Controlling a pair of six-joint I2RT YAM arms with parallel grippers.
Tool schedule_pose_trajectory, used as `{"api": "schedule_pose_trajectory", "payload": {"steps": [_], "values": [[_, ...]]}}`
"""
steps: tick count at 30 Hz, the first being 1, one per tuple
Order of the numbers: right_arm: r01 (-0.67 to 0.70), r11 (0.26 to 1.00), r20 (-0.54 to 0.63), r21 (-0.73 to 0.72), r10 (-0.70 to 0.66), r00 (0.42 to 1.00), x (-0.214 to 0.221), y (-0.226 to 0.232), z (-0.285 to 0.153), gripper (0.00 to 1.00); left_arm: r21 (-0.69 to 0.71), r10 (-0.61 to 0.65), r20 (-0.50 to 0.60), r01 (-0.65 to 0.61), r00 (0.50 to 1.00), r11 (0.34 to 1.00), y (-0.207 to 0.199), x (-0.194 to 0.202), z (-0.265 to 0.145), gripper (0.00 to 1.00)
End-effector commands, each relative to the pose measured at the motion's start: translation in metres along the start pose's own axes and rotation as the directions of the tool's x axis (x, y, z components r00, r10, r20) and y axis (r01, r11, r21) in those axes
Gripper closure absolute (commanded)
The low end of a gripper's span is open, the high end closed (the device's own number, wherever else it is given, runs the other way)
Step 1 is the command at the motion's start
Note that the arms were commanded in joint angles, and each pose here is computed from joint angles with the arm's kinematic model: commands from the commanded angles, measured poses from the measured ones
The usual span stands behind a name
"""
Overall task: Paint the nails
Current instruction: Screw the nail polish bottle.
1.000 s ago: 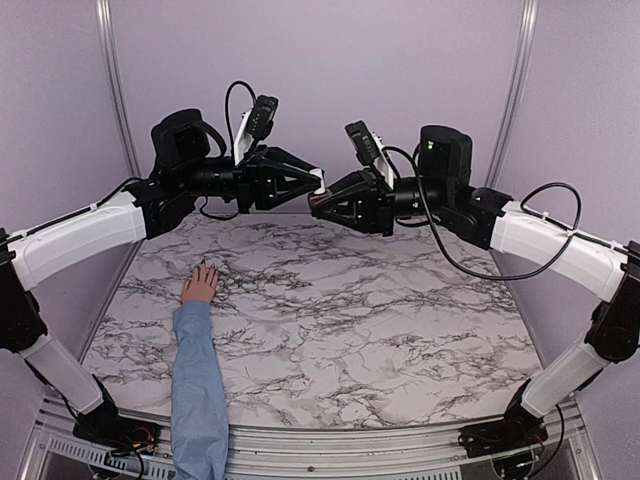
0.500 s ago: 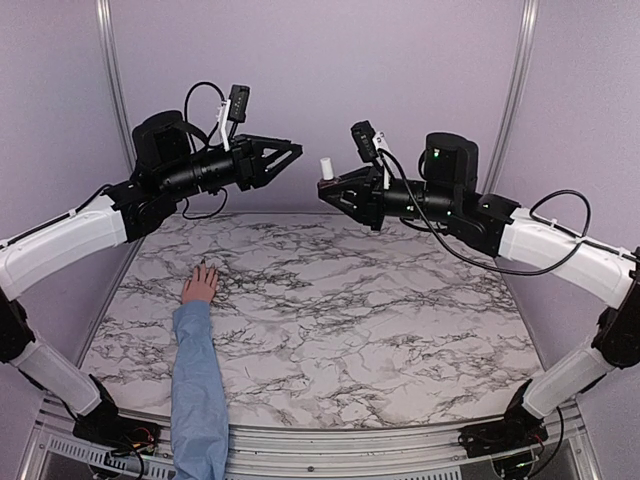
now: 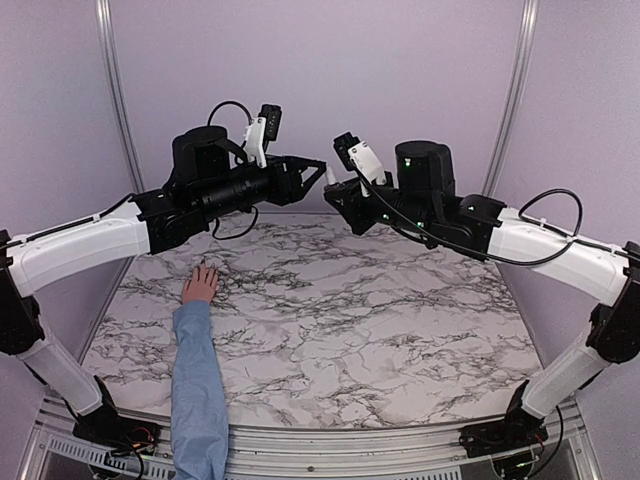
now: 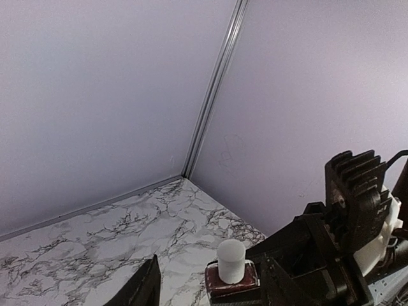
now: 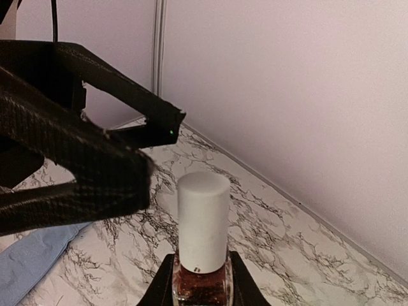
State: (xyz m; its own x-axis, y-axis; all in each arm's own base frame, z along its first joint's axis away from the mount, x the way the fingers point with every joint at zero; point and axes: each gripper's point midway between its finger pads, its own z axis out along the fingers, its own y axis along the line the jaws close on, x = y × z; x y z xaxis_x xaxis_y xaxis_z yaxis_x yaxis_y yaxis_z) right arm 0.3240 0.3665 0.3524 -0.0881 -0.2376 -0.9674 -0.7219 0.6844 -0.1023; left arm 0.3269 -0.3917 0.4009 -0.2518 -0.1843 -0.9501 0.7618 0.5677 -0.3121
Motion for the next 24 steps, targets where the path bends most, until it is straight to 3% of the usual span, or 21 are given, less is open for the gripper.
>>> {"api": "schedule_pose_trajectory", "payload": {"steps": [1, 13, 19, 24], "values": [[0.008, 0.995, 0.03, 0.099, -0.011, 0.999, -0.021, -0.012, -0.001, 1.0, -0.078, -0.02, -0.004, 0.02, 1.0, 0.997, 0.006, -0.003, 0.01, 0.47], [0.021, 0.995, 0.016, 0.096, -0.022, 1.0, -0.019, -0.007, 0.006, 1.0, -0.075, -0.049, 0.004, 0.049, 0.999, 0.996, 0.001, 0.0, 0.026, 0.51], [0.031, 0.995, 0.023, 0.095, -0.034, 0.999, -0.023, -0.007, 0.004, 1.0, -0.059, -0.059, -0.006, 0.059, 0.998, 0.997, -0.001, 0.003, 0.031, 0.7], [0.035, 0.996, 0.04, 0.087, -0.039, 0.998, -0.029, -0.006, 0.001, 1.0, -0.044, -0.067, -0.013, 0.067, 0.998, 0.997, -0.002, 0.005, 0.032, 0.79]]}}
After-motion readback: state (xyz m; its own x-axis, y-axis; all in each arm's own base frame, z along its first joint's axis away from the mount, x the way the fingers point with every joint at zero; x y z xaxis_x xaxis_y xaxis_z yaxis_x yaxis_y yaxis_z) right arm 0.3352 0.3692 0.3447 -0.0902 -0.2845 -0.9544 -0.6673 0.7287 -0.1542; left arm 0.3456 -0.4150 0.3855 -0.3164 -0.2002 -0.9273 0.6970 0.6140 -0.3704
